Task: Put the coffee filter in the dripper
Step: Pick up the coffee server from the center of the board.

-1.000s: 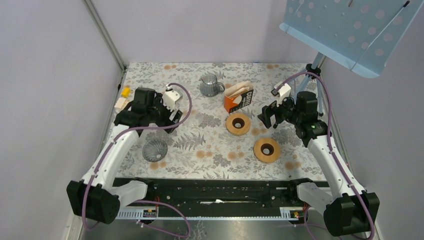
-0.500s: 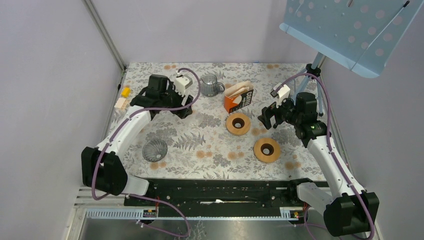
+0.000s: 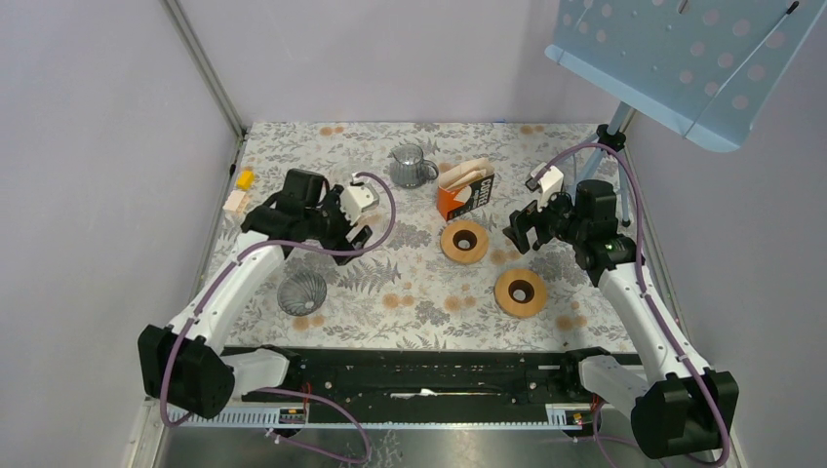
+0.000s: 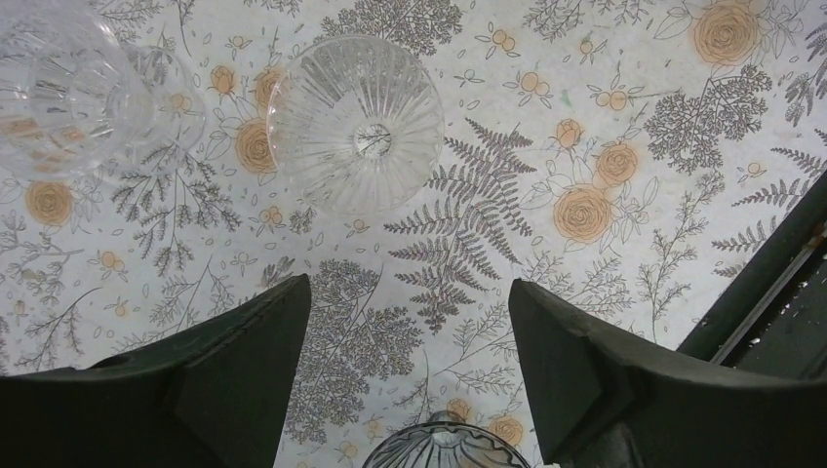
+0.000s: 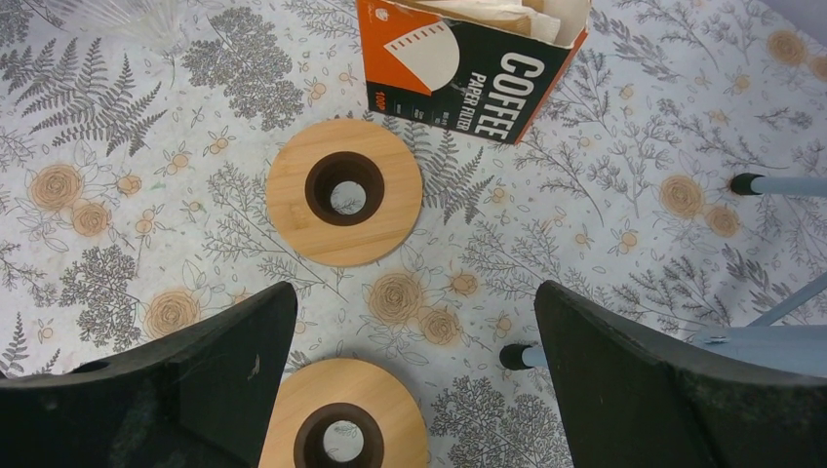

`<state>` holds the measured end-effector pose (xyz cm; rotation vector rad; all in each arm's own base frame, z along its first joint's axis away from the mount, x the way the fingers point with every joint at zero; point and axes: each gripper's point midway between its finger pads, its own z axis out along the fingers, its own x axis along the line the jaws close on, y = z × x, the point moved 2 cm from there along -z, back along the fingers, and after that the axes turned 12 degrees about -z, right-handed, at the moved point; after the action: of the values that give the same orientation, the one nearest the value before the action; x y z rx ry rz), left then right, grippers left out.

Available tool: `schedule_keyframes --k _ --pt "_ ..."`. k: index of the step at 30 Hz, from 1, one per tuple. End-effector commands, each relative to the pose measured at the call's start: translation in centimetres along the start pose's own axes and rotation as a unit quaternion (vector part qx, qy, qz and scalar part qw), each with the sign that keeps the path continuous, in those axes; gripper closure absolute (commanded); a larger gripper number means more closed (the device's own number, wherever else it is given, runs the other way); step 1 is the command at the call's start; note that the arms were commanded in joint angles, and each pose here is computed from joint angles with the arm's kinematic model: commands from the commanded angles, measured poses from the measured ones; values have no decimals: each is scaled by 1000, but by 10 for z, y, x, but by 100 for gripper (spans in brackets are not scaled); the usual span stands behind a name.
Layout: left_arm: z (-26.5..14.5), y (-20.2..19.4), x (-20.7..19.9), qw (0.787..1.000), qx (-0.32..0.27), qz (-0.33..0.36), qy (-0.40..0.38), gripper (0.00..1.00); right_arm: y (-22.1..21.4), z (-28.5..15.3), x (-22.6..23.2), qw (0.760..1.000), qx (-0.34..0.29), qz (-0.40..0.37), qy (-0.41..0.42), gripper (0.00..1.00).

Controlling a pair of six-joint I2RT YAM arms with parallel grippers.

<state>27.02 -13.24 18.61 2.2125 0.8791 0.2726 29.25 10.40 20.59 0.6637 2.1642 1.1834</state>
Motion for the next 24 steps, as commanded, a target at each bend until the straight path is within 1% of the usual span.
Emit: schedule_keyframes --k 1,4,5,6,10,14,21,24 --pt "-8 5 3 999 -19 22 18 19 -2 3 3 1000 3 -8 12 2" --pt "-6 15 12 998 -45 8 45 19 -3 4 3 1000 4 -7 13 2" --pt "-5 24 18 996 -62 -3 62 19 -3 4 3 1000 5 -6 14 2" --pt "-4 27 23 995 -67 -16 76 20 -3 5 3 1000 5 -5 14 2" --pt "0 50 44 986 -101 -56 122 21 -5 6 3 1000 8 -4 15 2" --pt "4 73 59 976 -134 -89 149 23 -6 5 4 1000 8 -5 13 2" --pt "23 100 84 964 -150 -136 174 30 -4 3 2 1000 3 -11 5 2" --pt "34 104 94 961 -145 -150 181 32 -5 3 2 1000 5 -11 5 2"
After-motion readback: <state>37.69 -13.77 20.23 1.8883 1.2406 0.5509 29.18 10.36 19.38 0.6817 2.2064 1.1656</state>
